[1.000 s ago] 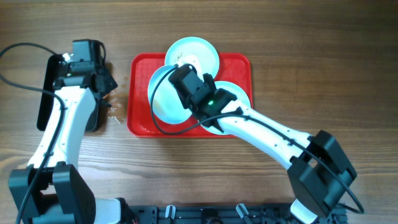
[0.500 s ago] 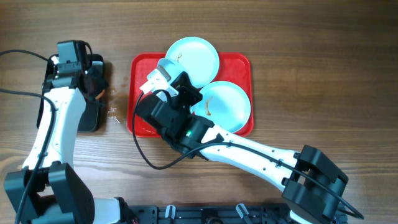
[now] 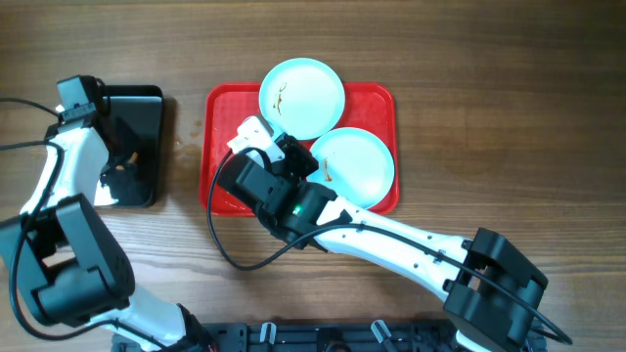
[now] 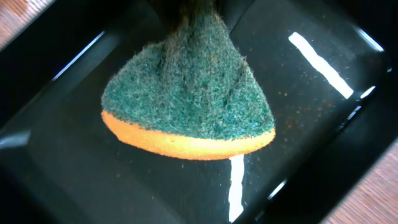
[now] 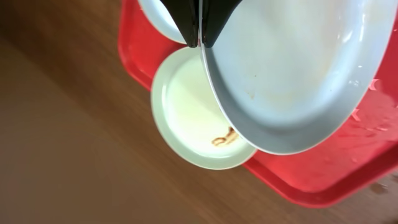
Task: Clean dirty plates on tray and stack at the side
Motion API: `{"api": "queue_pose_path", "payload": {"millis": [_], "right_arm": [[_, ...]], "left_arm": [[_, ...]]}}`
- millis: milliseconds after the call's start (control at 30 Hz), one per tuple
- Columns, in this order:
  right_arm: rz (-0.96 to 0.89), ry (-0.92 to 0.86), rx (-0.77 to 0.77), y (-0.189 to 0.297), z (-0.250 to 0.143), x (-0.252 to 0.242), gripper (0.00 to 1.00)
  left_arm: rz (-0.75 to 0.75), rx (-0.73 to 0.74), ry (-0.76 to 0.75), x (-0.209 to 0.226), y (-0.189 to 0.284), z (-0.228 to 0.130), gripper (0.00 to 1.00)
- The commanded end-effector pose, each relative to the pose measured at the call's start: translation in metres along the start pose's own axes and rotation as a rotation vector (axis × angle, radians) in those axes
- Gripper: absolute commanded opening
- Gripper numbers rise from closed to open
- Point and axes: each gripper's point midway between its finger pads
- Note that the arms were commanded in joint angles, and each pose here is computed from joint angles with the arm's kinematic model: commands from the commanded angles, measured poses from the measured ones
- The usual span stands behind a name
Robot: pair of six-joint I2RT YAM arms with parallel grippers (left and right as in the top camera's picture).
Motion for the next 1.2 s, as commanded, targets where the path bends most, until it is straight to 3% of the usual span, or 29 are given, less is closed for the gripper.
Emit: {"api": "queue_pose_path", "payload": {"millis": [0, 67, 200, 367, 600, 667, 733, 933, 1067, 1167], "right_arm": [[0.064, -0.120, -0.018, 0.009, 0.014, 0.003, 0.04], [0.073, -0.137, -0.008, 0.009, 0.012, 0.005, 0.04], [0.087, -0.143, 0.007, 0.009, 0.009, 0.007, 0.04], [0.168, -0.209, -0.006, 0.022, 0.020, 0.010, 0.04], [0.179, -0.210, -0.011, 0.027, 0.024, 0.006, 0.04], [0.173, -0.200, -0.009, 0.027, 0.023, 0.005, 0.04], [0.151, -0.201, -0.011, 0.025, 0.023, 0.000, 0.04], [0.087, -0.189, -0.026, 0.023, 0.024, -0.012, 0.04], [0.046, -0.393, -0.003, 0.010, 0.022, -0.031, 0.04], [0.002, -0.516, 0.027, -0.001, 0.017, -0.056, 0.04]], "left_arm": [[-0.034, 0.053, -0.017, -0.006, -0.016, -0.008, 0.26], [-0.028, 0.074, -0.020, -0.006, -0.022, -0.013, 0.37], [-0.037, 0.035, -0.014, -0.007, -0.015, -0.002, 0.35], [-0.044, -0.006, -0.005, -0.006, 0.000, 0.008, 0.25], [-0.025, 0.085, -0.014, -0.004, -0.027, -0.019, 0.29], [-0.018, 0.116, -0.019, -0.004, -0.036, -0.026, 0.22], [-0.016, 0.129, -0.020, -0.004, -0.039, -0.029, 0.04], [-0.037, 0.027, -0.005, -0.004, -0.002, 0.002, 0.04], [-0.042, -0.007, 0.005, -0.002, 0.009, 0.009, 0.09], [-0.039, 0.018, 0.002, -0.002, 0.003, 0.003, 0.28]]}}
Point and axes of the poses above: each gripper's point midway between its finger pads, its own y axis back along the fingers, its own x axis along the line the jaws close on, z = x × y, and after that the axes turned 9 degrees about -y, right-handed
